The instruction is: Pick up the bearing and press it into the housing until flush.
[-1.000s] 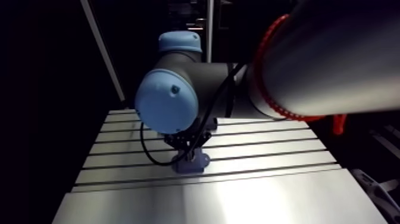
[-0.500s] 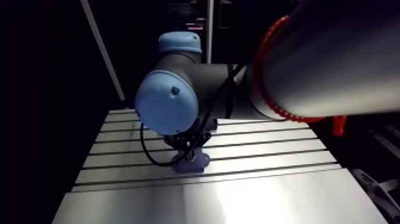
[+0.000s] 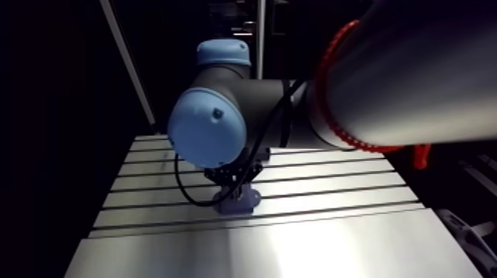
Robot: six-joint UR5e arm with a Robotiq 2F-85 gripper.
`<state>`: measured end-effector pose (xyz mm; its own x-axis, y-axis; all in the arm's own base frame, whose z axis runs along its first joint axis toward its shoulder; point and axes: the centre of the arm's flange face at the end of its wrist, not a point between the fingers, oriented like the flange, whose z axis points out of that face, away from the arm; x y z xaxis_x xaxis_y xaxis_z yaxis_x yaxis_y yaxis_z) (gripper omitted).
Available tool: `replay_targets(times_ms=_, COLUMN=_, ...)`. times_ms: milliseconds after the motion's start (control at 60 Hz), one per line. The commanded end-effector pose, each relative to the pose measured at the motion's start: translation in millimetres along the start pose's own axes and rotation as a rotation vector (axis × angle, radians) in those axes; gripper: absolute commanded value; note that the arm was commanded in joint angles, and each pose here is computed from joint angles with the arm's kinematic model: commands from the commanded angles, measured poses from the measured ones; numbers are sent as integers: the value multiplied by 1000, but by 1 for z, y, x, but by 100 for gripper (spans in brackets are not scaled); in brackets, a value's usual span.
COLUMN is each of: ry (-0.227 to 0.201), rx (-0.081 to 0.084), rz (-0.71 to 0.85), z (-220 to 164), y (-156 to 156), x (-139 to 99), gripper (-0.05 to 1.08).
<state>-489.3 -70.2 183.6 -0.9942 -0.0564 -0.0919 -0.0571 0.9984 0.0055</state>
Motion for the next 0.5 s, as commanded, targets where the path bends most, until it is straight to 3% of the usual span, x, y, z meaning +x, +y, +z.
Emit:
replay_targets(times_ms=17, ry=-2, rx=0, rz=0, z=1, y=0, x=0, gripper=103)
replay_targets(times_ms=500, ry=-5, rx=1, rz=-11, z=3, y=0, x=-1, gripper=103)
